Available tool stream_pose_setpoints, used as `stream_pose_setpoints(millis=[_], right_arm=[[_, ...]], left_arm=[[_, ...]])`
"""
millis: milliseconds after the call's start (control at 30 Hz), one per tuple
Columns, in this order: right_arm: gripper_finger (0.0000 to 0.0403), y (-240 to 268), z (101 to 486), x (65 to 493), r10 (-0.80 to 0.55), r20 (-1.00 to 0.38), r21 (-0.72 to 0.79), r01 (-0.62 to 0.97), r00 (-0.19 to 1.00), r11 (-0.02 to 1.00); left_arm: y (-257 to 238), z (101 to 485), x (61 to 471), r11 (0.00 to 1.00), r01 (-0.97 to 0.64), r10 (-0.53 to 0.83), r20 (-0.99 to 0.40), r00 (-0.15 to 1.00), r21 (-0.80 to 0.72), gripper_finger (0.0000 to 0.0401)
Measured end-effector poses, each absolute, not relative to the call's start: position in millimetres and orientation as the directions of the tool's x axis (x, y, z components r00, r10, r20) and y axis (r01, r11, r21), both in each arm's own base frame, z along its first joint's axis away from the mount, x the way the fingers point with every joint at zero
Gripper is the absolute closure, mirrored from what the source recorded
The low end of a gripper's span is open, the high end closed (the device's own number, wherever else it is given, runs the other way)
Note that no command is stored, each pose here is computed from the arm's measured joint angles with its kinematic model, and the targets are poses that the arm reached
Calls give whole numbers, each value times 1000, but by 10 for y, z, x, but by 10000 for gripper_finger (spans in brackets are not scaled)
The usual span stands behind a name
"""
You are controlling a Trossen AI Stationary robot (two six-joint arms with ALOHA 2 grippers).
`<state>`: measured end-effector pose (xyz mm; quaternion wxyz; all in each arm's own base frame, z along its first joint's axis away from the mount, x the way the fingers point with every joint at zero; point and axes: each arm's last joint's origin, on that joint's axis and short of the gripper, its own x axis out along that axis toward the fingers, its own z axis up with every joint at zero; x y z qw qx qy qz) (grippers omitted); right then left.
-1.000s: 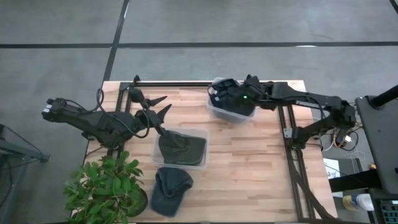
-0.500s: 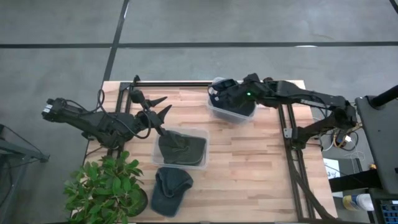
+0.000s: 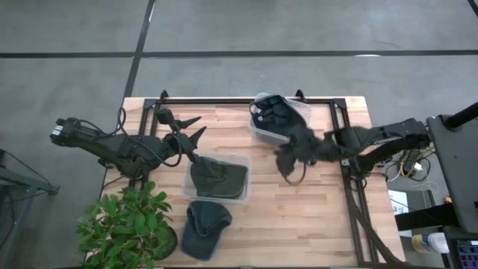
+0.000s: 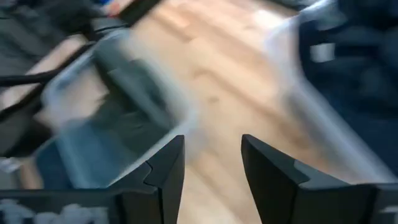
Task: Pick & Place hat
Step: Put the blue cap into the top transparent bin
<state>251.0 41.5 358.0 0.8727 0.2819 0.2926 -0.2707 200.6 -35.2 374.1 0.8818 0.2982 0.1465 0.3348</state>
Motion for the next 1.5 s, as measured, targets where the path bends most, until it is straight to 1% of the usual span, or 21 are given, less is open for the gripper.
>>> stream_pose_setpoints(millis=[167,333,467,567,733,833,900,1033,1100,1167,1267,1367,1467,1500], right_arm=[[246,825,3536,2658,-195,-607,440,531,770,724],[252,1280,3338,2901,-95,-567,521,445,819,728],[257,1638,3057,3051,-23,-587,575,437,809,692],[259,1871,2810,3135,7,-614,609,468,790,641],[254,2209,2417,3303,48,-597,684,477,801,552],[239,2352,2150,3417,79,-592,708,471,802,525],[221,2415,1974,3491,90,-589,727,477,803,494],[171,2521,1718,3663,138,-510,805,414,849,426],[147,2530,1655,3756,173,-453,852,368,875,373],[131,2510,1561,3837,177,-420,881,354,890,313],[123,2481,1408,3911,177,-410,898,363,895,249],[124,2476,1352,3971,224,-430,899,392,874,197],[129,2475,1397,4046,225,-430,900,394,874,188],[131,2472,1421,4078,220,-435,896,396,873,200]], left_arm=[[-358,3673,2016,604,-499,677,-69,733,621,245],[-362,3638,2027,613,-492,670,-76,738,618,245],[-362,3642,2027,614,-493,669,-76,740,617,245],[-362,3642,2027,614,-493,669,-75,740,616,245],[-361,3643,2027,616,-494,668,-75,740,613,245],[-361,3644,2027,632,-511,668,-75,740,583,245],[-361,3644,2027,641,-522,668,-75,740,562,245],[-361,3645,2027,644,-526,668,-75,740,555,245],[-361,3645,2027,644,-526,668,-75,740,556,245],[-361,3645,2027,645,-526,668,-75,740,555,245],[-361,3646,2027,647,-528,668,-75,740,551,245],[-361,3647,2027,649,-526,665,-75,743,550,245],[-361,3648,2028,650,-526,665,-75,743,548,245],[-361,3647,2028,651,-527,665,-75,743,546,245]])
